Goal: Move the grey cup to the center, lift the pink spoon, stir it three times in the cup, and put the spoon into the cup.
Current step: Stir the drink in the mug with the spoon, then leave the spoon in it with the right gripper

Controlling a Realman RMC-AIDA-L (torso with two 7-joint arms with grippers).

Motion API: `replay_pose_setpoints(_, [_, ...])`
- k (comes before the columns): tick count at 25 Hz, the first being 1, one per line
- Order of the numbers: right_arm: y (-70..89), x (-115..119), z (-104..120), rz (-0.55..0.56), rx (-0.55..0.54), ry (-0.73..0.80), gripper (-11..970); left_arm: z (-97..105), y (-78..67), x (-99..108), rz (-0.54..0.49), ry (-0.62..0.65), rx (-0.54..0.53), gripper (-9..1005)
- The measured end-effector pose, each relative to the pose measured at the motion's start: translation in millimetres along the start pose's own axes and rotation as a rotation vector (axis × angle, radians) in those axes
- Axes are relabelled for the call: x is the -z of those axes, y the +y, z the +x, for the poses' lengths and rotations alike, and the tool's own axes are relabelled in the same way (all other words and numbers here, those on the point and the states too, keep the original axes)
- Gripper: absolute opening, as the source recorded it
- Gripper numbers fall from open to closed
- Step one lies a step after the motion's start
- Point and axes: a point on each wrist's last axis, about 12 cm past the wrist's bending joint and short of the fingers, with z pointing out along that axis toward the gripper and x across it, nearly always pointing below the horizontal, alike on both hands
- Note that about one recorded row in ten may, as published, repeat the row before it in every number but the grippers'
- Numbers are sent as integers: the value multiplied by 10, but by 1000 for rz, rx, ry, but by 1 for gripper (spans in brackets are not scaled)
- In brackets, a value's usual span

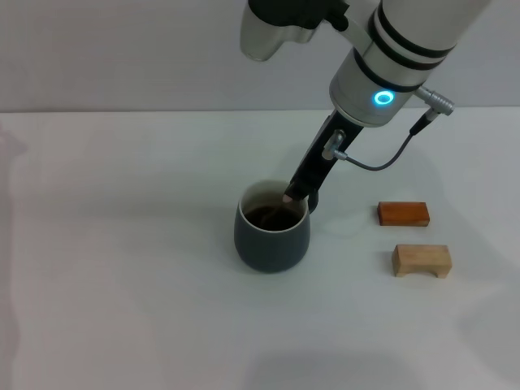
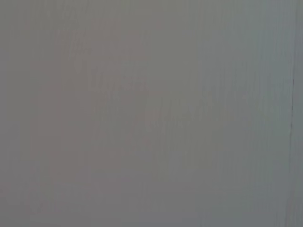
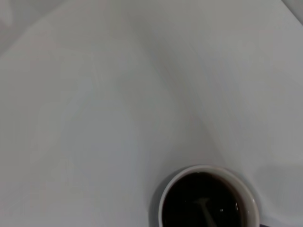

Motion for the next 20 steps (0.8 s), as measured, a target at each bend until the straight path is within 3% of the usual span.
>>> replay_pose_setpoints(11, [-3, -48, -4, 43, -3, 21, 159, -1, 5, 5, 3, -1, 1, -1])
replay_pose_setpoints(20, [-15, -45, -15, 56, 0, 12, 224, -1, 1, 5, 5, -1, 1, -1])
